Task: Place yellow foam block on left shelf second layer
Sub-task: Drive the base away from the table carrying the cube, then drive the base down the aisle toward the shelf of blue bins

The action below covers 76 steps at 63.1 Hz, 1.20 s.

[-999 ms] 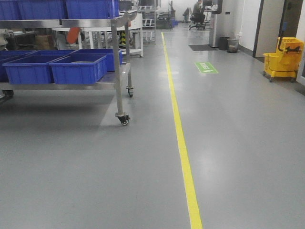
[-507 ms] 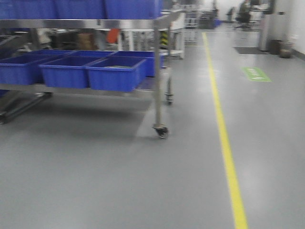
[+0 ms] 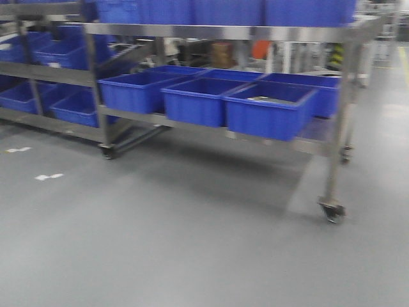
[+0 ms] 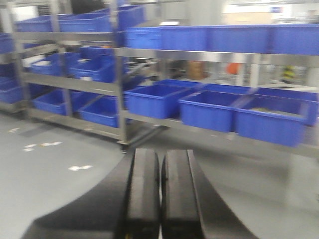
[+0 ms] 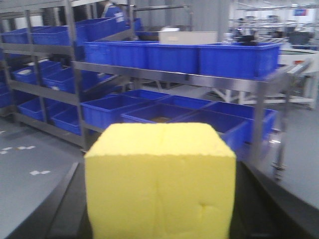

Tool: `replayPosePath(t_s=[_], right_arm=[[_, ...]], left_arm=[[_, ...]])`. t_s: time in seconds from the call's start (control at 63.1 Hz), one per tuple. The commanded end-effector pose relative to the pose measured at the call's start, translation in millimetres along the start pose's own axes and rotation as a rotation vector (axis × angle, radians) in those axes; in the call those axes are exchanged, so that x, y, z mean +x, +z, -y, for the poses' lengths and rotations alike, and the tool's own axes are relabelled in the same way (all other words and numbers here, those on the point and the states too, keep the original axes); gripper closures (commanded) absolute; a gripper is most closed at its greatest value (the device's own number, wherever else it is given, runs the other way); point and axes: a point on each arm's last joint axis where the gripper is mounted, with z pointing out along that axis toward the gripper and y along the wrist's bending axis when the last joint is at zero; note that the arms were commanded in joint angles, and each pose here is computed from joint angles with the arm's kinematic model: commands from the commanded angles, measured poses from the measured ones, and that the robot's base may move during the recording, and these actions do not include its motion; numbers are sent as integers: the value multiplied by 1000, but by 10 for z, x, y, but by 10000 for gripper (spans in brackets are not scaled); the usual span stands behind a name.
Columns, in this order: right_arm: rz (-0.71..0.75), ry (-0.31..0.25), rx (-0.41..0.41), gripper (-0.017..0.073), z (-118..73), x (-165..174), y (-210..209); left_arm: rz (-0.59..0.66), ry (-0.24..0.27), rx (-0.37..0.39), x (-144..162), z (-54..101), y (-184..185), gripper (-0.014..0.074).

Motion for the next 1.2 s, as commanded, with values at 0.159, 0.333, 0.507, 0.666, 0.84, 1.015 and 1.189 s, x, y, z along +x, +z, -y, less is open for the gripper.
replayPosePath(t_s=[0.159, 0.333, 0.507, 0.666, 0.84, 1.015, 1.189], right_arm=[[109, -16, -6, 58, -15, -180, 2], [108, -16, -6, 58, -15, -179, 2], [108, -16, -6, 58, -15, -179, 2], [108, -16, -6, 58, -15, -179, 2], [108, -16, -6, 58, -15, -179, 2], [108, -16, -6, 58, -15, -179, 2], [108, -16, -6, 58, -15, -179, 2]], left_arm=[[72, -9, 4, 6, -1, -10, 470], [72, -9, 4, 6, -1, -10, 470], [72, -9, 4, 6, -1, -10, 470], [72, -9, 4, 6, -1, -10, 470], [72, -9, 4, 6, -1, -10, 470], [72, -9, 4, 6, -1, -10, 470], [72, -9, 4, 6, -1, -10, 470]])
